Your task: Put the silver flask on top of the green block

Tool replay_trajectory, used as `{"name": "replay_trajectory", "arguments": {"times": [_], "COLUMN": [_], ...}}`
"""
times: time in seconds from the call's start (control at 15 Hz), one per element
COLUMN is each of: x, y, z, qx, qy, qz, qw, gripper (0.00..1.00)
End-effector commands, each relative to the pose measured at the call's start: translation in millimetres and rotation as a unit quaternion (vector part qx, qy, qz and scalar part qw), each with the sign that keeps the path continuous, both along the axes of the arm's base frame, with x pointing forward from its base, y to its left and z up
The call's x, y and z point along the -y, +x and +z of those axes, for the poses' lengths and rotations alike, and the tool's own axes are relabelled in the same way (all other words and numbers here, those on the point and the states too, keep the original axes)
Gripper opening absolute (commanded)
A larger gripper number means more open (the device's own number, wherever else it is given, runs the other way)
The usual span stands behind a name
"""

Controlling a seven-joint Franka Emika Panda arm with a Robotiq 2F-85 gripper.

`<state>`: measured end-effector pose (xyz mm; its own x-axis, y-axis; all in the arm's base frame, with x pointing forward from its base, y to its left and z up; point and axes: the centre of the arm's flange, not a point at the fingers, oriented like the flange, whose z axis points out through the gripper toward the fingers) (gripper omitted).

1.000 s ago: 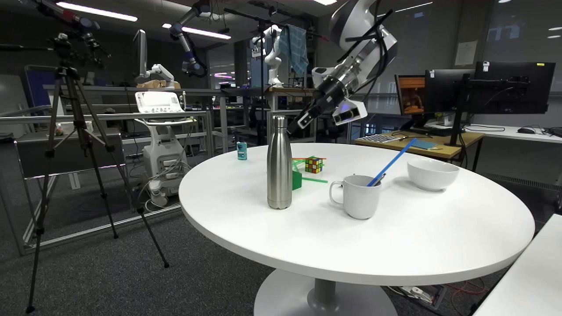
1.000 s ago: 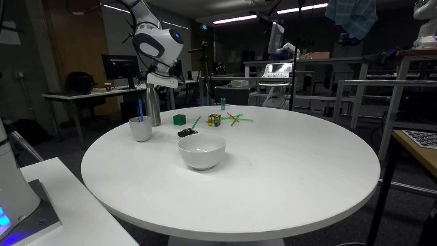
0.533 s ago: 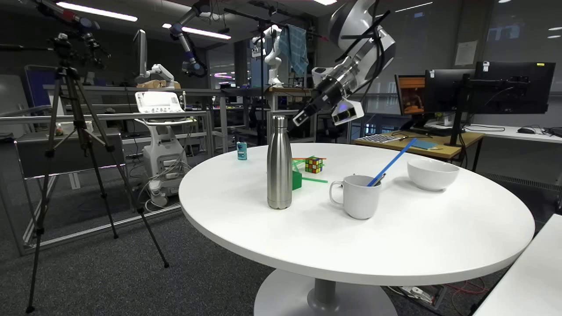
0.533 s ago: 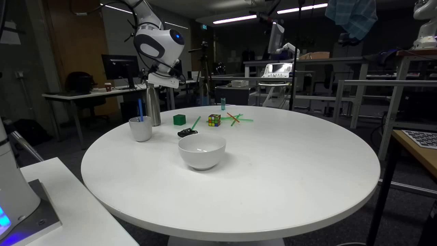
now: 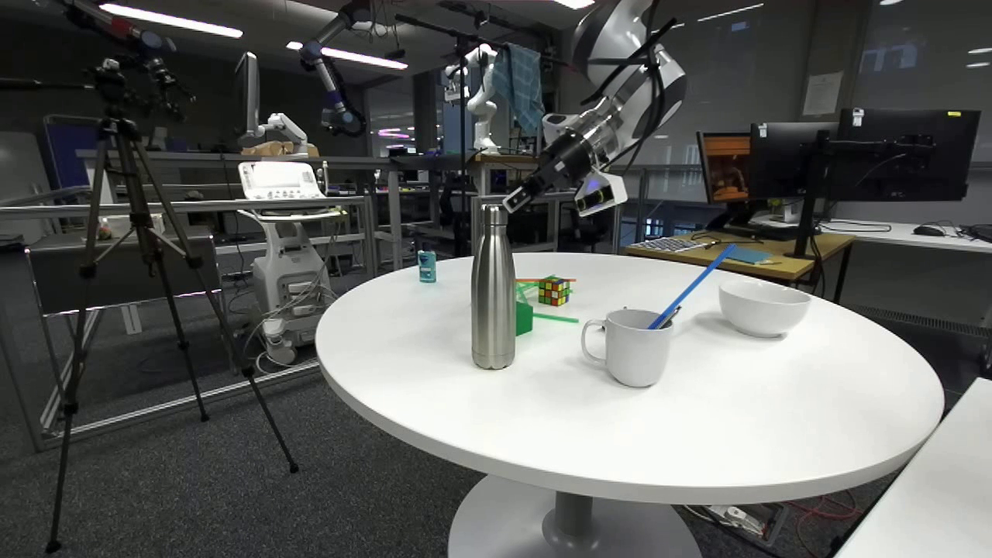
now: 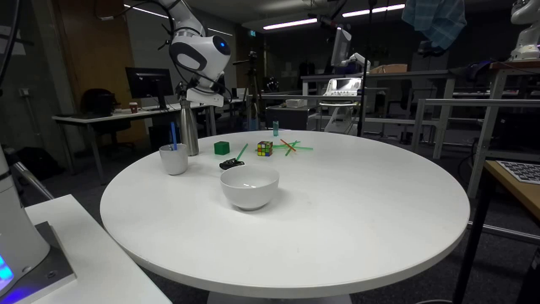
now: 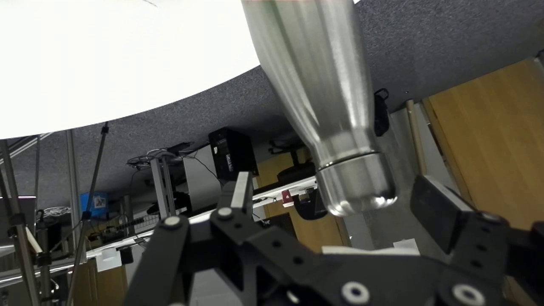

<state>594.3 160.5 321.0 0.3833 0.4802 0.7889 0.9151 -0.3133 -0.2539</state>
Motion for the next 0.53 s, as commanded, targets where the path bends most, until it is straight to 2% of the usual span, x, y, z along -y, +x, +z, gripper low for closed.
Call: {"name": "replay_trajectory", "arguments": {"times": [0.0, 0.47], "x": [-7.7, -7.8], "y": [24.0, 30.1], "z": [-0.1, -6.2], "qx": [0.001, -0.028], "qy": [0.01, 0.015], "qz": [-0.008, -0.016], "qw": [0.9999, 0.9994], "gripper": [1.0, 1.0]}}
